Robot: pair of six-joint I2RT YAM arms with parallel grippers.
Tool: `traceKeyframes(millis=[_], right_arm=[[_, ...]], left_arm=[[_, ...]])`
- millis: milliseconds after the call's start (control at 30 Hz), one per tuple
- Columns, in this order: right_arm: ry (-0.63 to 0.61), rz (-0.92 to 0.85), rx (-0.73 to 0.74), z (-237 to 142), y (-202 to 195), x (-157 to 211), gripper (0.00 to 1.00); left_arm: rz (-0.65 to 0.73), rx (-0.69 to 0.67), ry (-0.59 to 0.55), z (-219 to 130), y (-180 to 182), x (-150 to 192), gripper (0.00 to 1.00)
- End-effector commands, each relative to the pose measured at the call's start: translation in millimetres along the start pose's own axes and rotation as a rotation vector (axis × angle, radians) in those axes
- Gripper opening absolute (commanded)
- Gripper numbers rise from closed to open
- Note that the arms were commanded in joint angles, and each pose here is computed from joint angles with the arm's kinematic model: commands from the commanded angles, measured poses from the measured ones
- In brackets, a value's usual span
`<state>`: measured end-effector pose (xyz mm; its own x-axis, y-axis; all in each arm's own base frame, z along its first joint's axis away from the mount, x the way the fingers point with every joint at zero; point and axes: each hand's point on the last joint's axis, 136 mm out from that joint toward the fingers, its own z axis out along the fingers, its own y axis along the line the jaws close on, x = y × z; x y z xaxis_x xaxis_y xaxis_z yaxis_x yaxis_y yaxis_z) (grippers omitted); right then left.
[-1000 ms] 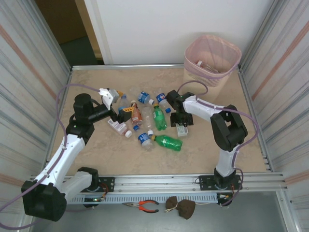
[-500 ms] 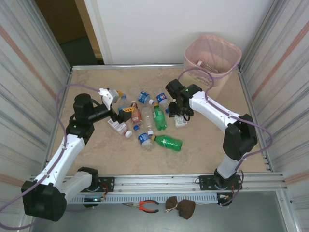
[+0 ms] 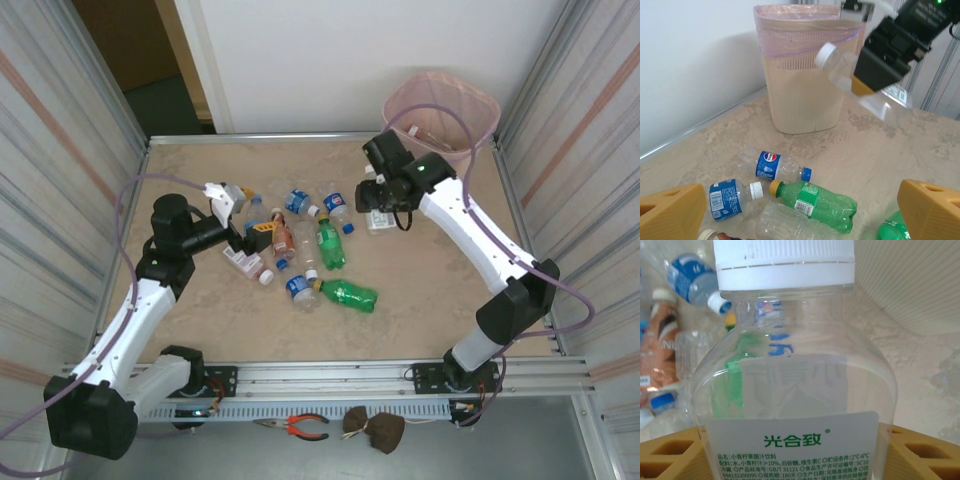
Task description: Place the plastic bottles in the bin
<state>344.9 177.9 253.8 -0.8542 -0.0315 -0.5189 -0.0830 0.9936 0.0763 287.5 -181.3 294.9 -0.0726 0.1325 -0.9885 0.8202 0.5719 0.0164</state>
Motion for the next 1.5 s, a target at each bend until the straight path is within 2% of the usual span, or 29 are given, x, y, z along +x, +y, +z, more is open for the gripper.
traceKeyframes(millis=[0,433,700,900,1067,1233,1467], right_arm=[[-0.098,-0.002,-0.027,-38,-14,-27,0.68],[-0.416,0.117,-0.086,-102,-78,-134,0.67],[-0.507,0.317,-0.197,-95,-117,-192,0.64],[-0.488,0.441,-0.199,-58,-135,-218,0.61],[-0.442,0.549,-0.207,-23,-144,-225,0.60],[-0.360,0.631,-0.247,15,-145,-222,0.61],[-0.173,0.731,-0.281,68,-138,-196,0.63]], left_arm=[[0.023,0.014,-0.032,-2,-6,-12,0.99],[0.026,0.003,-0.026,-3,-4,-10,0.99],[0.034,-0.005,-0.022,-3,-4,-10,0.99],[0.039,-0.014,-0.018,-4,-3,-9,0.99],[0.041,-0.017,-0.013,-4,-2,-8,0.99],[0.046,-0.023,-0.011,-5,-1,-8,0.99],[0.047,-0.023,-0.009,-5,-2,-8,0.99]])
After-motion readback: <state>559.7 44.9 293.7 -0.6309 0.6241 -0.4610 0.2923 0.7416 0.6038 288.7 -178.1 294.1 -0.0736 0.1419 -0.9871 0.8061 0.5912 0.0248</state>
